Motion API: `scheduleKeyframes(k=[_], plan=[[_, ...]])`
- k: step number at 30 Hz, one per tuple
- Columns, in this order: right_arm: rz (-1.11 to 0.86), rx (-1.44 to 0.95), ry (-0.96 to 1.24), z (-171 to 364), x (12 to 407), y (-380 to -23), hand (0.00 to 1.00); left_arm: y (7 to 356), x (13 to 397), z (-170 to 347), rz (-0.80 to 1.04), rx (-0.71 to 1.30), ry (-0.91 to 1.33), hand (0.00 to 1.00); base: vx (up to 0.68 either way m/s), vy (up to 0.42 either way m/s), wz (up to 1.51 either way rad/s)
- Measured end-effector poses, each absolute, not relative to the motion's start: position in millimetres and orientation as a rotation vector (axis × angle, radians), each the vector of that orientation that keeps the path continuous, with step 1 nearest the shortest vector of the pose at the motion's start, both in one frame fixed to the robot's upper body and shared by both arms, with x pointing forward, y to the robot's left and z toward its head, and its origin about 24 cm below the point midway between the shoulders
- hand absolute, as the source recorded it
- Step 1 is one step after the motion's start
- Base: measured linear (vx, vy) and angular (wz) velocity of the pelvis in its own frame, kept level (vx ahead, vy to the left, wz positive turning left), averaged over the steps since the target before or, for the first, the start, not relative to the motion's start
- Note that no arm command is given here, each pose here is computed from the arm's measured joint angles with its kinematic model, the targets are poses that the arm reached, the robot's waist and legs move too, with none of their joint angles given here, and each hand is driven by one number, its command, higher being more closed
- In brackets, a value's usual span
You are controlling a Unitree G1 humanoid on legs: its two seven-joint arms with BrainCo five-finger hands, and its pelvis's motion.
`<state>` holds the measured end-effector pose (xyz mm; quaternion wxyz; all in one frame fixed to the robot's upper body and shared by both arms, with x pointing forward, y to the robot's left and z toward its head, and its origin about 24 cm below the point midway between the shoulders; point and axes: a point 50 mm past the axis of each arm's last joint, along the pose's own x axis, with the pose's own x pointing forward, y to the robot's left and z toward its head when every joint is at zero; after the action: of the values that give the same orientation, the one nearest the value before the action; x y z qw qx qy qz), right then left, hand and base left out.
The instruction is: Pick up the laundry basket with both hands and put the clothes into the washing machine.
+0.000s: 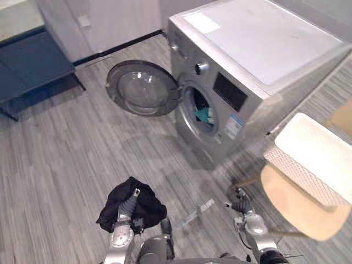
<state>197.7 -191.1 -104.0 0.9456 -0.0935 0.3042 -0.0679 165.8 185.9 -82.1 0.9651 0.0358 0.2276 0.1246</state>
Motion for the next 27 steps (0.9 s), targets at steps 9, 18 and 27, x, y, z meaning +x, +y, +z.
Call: scheduleKeyframes(k=[9,18,27], plan=[[-0.103,-0.199,0.635,-108,188,-185,0.00,185,173,-79,0.218,0.104,0.443,1.00,0.26,0.118,0.81],[-0.040,-0.229,0.555,-94,205,-179,0.00,170,176,-80,0.180,0.083,0.441,1.00,0.46,-0.177,0.61],[-0.074,-0.205,0.544,-93,204,-180,0.00,149,191,-77,0.091,0.063,0.421,1.00,0.35,0.020,-0.66]])
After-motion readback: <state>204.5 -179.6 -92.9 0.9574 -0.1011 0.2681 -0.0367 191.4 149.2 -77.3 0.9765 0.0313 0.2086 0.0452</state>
